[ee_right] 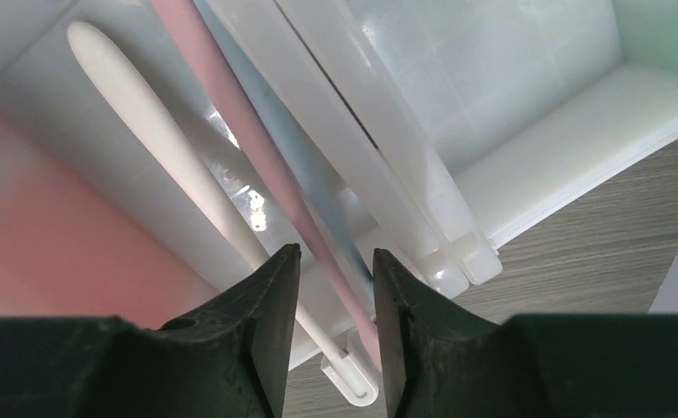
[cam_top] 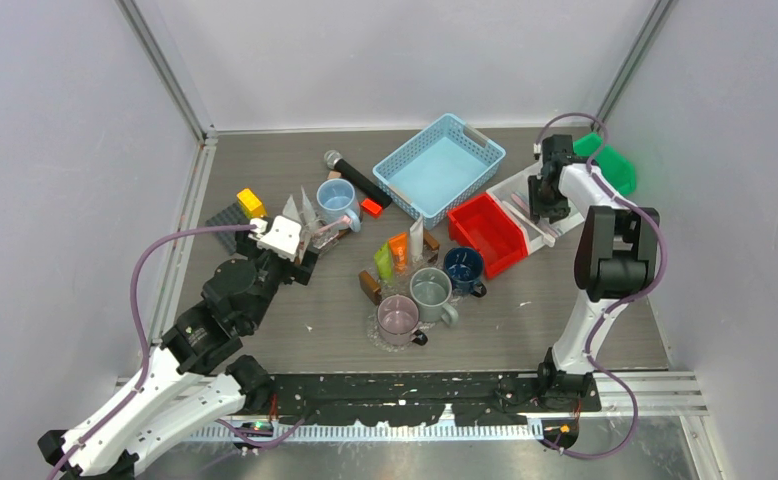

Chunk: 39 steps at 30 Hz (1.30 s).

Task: Prepare toiletry sets of a toothbrush and toothpaste on the tray
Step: Pick up the toothbrush from the storage box.

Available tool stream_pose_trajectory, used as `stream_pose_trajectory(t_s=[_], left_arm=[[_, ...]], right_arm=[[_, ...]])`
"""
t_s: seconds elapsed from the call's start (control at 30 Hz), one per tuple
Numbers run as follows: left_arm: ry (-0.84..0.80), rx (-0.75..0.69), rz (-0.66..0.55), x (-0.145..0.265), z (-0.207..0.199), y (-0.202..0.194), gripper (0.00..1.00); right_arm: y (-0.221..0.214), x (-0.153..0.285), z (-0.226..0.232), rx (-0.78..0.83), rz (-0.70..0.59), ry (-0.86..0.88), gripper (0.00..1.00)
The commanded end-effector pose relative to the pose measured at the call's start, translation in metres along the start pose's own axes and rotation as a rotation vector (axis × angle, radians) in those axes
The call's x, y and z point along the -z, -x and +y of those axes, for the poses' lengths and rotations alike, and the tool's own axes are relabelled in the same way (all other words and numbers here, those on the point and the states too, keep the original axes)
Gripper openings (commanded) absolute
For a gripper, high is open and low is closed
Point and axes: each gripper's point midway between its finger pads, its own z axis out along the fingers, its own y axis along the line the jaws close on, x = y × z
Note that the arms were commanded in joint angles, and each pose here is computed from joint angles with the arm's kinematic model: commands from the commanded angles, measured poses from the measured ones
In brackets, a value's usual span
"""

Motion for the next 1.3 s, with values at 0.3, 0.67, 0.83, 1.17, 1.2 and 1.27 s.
stream_pose_trajectory(t_s=[0.3, 0.67, 0.83, 1.17, 1.2, 1.27], left_arm=[[0.012, 0.032, -0.058, 0.000, 0.004, 0.014, 0.88], [0.016, 0.024, -0.048, -0.002, 0.003, 0.011, 0.88], [0.016, 0.022, -0.047, -0.003, 0.003, 0.011, 0.88], [0.015, 0.017, -0.045, -0.003, 0.002, 0.010, 0.88], [0.014, 0.016, -0.044, -0.003, 0.002, 0.010, 0.88], [0.014, 0.015, -0.042, -0.003, 0.002, 0.009, 0.88]], right_arm=[[0.047, 0.038, -0.001, 0.002, -0.149, 0.000, 0.48], [0.045, 0.012, -0.002, 0.038, -0.097, -0.021, 0.38], [0.037, 0.000, 0.001, 0.052, -0.063, -0.014, 0.35], [0.025, -0.017, 0.002, 0.077, -0.014, -0.020, 0.25], [0.025, -0.017, 0.004, 0.080, -0.014, -0.013, 0.25], [0.025, -0.015, 0.006, 0.088, -0.015, -0.010, 0.26]])
